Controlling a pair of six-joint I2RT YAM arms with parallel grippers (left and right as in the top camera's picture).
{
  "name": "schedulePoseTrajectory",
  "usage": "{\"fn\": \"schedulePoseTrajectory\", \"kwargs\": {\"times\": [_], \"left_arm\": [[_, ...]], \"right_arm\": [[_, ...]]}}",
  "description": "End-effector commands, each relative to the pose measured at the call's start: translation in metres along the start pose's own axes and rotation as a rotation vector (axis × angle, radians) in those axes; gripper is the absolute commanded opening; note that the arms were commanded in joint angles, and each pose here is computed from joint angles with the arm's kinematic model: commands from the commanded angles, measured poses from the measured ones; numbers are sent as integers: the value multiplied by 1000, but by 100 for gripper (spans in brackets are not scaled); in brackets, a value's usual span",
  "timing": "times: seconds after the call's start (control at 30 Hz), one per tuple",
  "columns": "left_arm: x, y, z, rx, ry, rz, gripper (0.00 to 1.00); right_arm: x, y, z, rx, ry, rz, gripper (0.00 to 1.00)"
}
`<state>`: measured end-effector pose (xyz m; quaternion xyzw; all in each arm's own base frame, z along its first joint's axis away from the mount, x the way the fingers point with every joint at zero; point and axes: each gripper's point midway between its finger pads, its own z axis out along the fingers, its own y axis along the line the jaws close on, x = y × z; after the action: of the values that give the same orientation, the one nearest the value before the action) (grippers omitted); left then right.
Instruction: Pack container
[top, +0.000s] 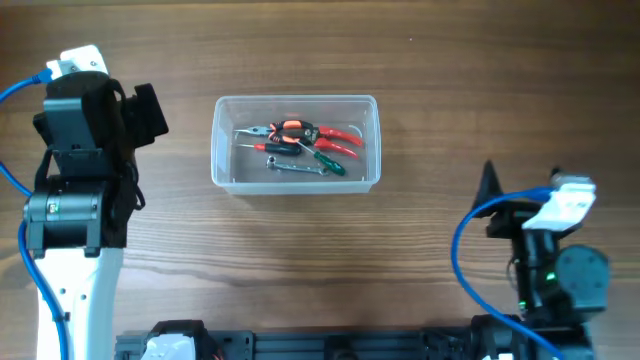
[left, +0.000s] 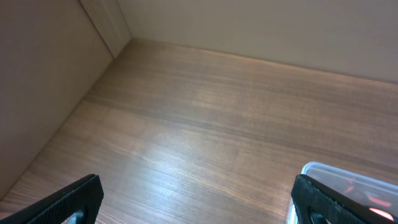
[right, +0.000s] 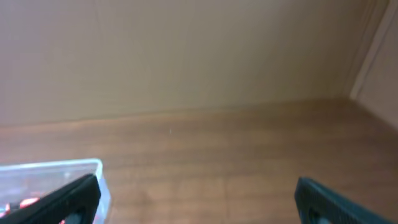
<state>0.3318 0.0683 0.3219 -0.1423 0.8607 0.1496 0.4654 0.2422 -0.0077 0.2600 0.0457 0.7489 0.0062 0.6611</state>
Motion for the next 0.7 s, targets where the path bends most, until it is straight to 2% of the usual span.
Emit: {"fn": "schedulePoseTrajectory", "kwargs": {"times": [0.0,0.17,0.37,0.5,0.67], "left_arm": [[-3,2,0,-9,-6,-7,100],[-3,2,0,-9,-6,-7,100],[-3,2,0,-9,-6,-7,100],[-3,2,0,-9,-6,-7,100],[-3,2,0,-9,-6,-7,100]], "right_arm": [[37,6,3,-55,-47,36,100],[75,15,9,-124,-38,41,100],[97,16,13,-133,1,83,100],[98,16,15,-138,-14,88,100],[98,17,15,-142,-4,220,100]]}}
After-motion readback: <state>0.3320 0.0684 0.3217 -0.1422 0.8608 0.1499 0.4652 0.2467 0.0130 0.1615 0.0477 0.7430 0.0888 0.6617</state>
